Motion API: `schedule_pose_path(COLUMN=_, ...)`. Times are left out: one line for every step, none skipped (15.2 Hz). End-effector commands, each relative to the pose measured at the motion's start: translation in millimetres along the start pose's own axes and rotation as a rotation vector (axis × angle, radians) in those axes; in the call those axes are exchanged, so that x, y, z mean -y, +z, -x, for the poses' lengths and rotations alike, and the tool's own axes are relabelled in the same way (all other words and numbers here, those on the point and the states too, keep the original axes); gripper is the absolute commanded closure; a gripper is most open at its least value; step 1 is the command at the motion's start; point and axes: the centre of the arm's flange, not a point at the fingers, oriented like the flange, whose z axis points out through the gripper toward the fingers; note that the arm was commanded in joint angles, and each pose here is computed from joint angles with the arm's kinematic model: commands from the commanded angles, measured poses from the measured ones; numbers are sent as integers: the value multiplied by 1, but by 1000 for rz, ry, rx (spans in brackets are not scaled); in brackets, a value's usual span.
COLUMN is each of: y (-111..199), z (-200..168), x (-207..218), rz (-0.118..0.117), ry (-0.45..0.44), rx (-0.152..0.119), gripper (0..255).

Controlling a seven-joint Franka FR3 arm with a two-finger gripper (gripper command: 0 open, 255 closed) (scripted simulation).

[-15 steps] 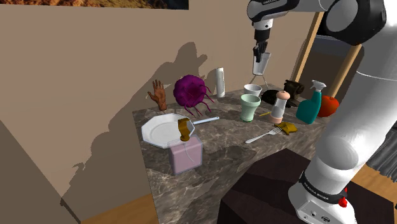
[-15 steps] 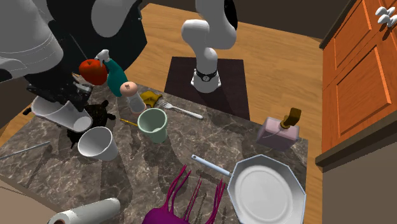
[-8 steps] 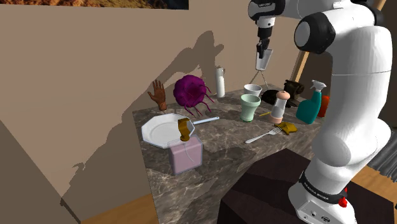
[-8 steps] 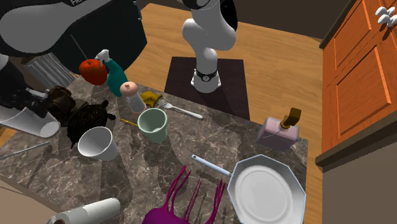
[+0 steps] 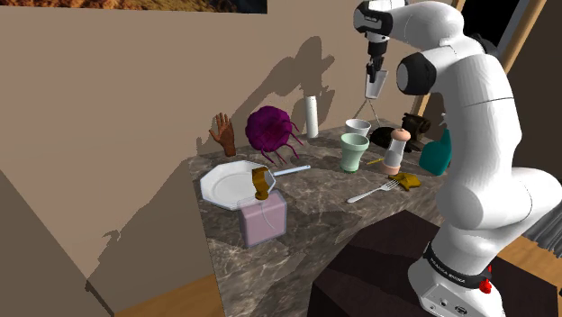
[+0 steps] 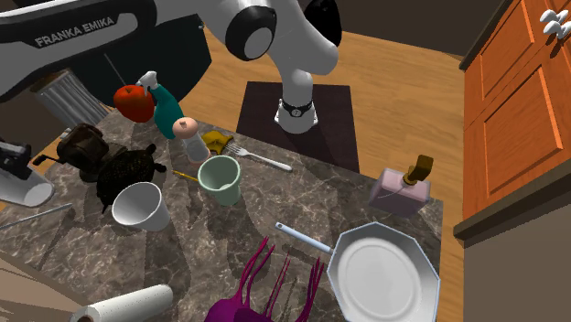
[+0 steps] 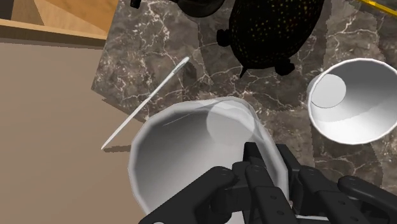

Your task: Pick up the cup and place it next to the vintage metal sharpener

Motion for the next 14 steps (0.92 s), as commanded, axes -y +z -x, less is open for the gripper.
schedule_pose_path(y=10, z=-1, x=0, rz=1, ry=-1, rx=-1, gripper=255)
schedule_pose_path(y=15, z=-2, x=1, rz=1, ry=-1, rx=-1, gripper=255)
schedule_pose_path(y=20, z=-2, x=2, rz=1, ry=-1, rx=-1, gripper=255)
schedule_pose_path(y=26, z=-2, x=3, rz=1, ry=-1, rx=-1, gripper=255)
schedule_pose_path(y=31, z=-2, x=4, rz=1, ry=-1, rx=-1, gripper=255)
schedule_pose_path(y=36, z=-3, x=5, rz=1, ry=-1, rx=-1, gripper=255)
schedule_pose_path(y=41, z=-3, x=6, rz=1, ry=-1, rx=-1, gripper=255)
schedule_pose_path(y=46, z=-3, x=6, rz=1, ry=-1, rx=-1, gripper=255)
schedule_pose_path(y=52, z=-3, x=7, rz=1, ry=-1, rx=-1, gripper=255)
schedule_pose_path(y=57, z=-3, x=8, rz=1, ry=-1, rx=-1, gripper=255)
schedule_pose_path(y=62, z=-4, x=9, rz=1, ry=-1, rx=-1, gripper=255)
schedule_pose_path(y=67, z=-4, x=10, rz=1, ry=-1, rx=-1, gripper=255)
schedule_pose_path(y=72, z=-4, x=11, rz=1, ry=-1, rx=-1, gripper=255)
schedule_pose_path(y=78, z=-4, x=12, rz=1, ry=-1, rx=-1, gripper=255)
